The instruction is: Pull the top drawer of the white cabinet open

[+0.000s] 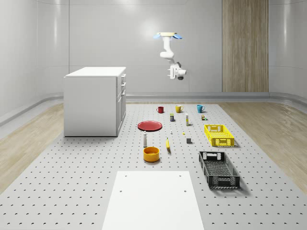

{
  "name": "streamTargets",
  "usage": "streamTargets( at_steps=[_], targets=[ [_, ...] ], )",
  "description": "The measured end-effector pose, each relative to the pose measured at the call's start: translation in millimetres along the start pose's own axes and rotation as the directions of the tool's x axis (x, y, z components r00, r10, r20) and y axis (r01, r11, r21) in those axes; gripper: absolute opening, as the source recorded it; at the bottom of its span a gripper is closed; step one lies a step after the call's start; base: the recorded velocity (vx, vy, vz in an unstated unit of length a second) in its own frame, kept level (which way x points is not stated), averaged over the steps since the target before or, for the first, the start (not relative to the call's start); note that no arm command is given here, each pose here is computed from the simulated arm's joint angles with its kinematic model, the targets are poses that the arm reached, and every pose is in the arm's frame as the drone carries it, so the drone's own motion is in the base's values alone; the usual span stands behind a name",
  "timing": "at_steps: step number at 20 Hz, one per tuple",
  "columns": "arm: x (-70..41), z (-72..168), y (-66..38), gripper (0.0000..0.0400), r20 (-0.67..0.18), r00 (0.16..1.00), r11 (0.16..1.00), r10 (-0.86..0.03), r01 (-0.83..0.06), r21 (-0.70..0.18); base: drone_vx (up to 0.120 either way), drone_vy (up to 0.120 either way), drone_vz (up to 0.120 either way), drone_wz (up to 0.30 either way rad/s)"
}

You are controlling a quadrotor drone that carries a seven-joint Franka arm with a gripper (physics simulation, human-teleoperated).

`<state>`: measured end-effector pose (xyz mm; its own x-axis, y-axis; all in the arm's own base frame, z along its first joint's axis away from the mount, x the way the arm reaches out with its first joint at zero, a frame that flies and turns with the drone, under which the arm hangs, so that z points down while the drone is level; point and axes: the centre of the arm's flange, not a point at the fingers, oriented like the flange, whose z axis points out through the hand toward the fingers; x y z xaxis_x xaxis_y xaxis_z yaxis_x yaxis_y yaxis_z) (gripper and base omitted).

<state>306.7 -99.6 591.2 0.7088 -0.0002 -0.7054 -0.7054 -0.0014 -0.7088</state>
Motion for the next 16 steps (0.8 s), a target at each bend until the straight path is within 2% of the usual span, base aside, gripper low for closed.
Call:
streamTargets(
  at_steps=[2, 6, 8, 16],
  targets=[
    [0.0, 0.0, 0.0, 0.0305, 0.0, 1.0, 1.0, 0.0, 0.0, 0.0, 0.12, -0.12, 0.1, 0.0],
    [0.0, 0.0, 0.0, 0.0305, 0.0, 1.0, 1.0, 0.0, 0.0, 0.0, 0.12, -0.12, 0.01, 0.0],
    [0.0, 0.0, 0.0, 0.0305, 0.0, 1.0, 1.0, 0.0, 0.0, 0.0, 0.12, -0.12, 0.1, 0.0],
    [0.1, 0.0, 0.0, 0.0305, 0.0, 1.0, 1.0, 0.0, 0.0, 0.0, 0.12, -0.12, 0.0, 0.0]
  ],
)
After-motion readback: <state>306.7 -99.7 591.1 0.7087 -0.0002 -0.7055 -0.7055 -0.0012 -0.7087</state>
